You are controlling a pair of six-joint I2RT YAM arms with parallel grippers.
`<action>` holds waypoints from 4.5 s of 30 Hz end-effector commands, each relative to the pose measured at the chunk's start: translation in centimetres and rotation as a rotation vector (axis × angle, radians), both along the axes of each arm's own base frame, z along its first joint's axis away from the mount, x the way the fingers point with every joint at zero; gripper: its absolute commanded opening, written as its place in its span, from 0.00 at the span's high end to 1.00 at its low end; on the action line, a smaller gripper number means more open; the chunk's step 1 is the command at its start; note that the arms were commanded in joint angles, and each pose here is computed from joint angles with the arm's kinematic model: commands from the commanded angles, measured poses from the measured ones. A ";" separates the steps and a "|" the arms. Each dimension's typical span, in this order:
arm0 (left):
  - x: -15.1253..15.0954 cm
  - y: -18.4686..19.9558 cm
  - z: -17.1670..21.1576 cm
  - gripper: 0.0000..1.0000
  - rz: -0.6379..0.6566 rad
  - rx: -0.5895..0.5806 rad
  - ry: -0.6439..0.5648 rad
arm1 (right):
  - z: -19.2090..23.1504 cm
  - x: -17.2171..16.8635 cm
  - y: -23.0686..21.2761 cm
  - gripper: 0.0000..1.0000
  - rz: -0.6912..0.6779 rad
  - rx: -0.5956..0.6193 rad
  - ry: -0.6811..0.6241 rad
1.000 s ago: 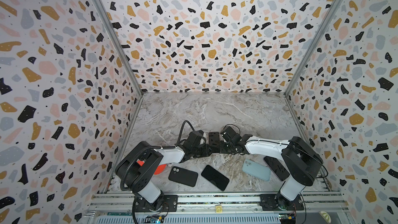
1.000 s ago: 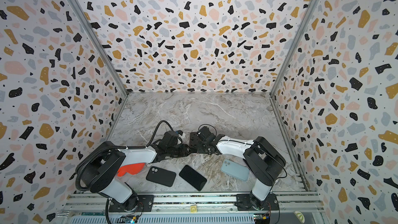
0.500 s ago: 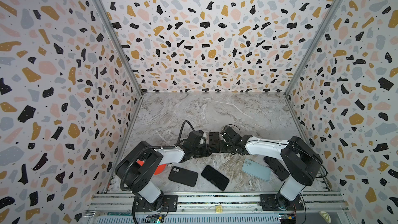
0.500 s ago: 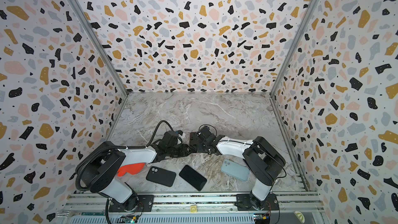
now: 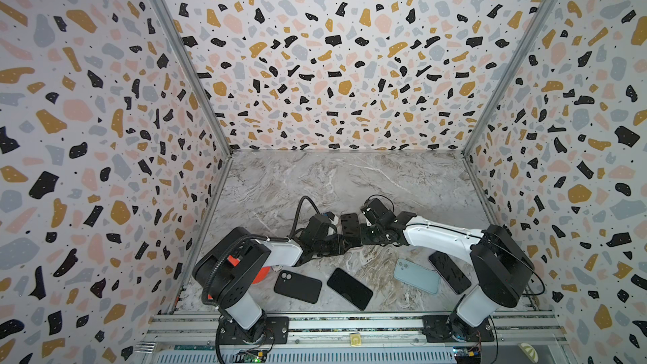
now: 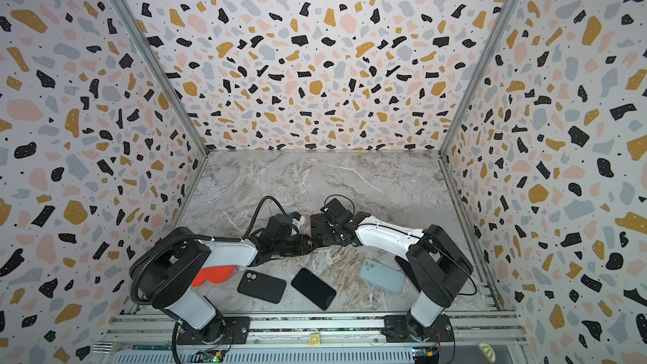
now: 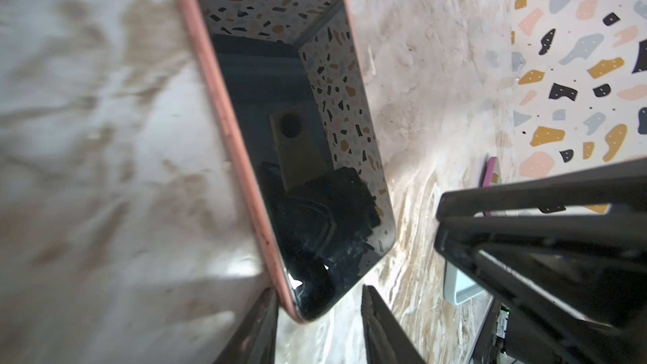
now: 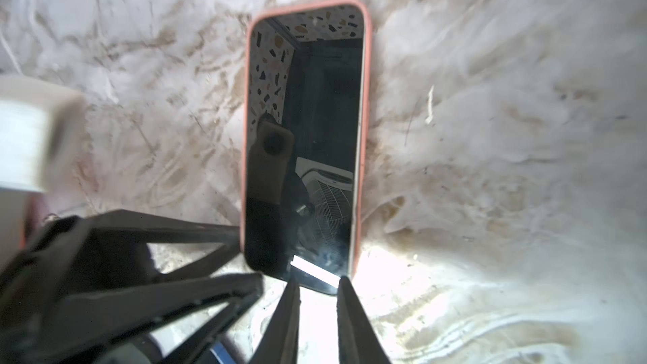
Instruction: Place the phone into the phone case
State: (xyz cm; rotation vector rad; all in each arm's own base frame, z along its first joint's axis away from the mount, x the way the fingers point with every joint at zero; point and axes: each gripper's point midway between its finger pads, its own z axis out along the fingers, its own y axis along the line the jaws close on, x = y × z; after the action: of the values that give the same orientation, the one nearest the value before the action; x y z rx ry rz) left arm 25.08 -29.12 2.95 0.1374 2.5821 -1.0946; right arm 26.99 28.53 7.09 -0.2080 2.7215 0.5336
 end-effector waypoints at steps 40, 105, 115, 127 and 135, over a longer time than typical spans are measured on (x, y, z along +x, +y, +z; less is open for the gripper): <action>-0.6 -0.3 -2.1 0.59 0.005 0.058 0.069 | -4.6 -2.5 -0.9 0.90 0.042 0.007 0.180; 2.9 -1.6 1.2 0.33 0.097 0.472 -0.030 | 0.7 -0.2 -5.7 0.55 0.091 -0.081 -0.116; 3.8 -2.4 -0.3 0.25 0.118 0.594 0.013 | -0.9 -1.9 -6.2 0.38 0.107 -0.035 -0.103; 3.1 -5.0 0.4 0.10 0.089 0.556 -0.008 | -1.3 -2.3 -7.0 0.29 0.082 -0.035 -0.111; 1.9 -5.2 -1.7 0.09 0.060 0.599 0.051 | -1.4 -2.4 -7.7 0.27 0.063 -0.032 -0.116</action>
State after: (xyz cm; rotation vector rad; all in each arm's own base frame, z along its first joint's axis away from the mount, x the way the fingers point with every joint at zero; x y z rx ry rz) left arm 27.81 -33.93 2.39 0.1622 2.8091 -0.2793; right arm 24.38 20.84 5.19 -0.3402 2.6376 0.4685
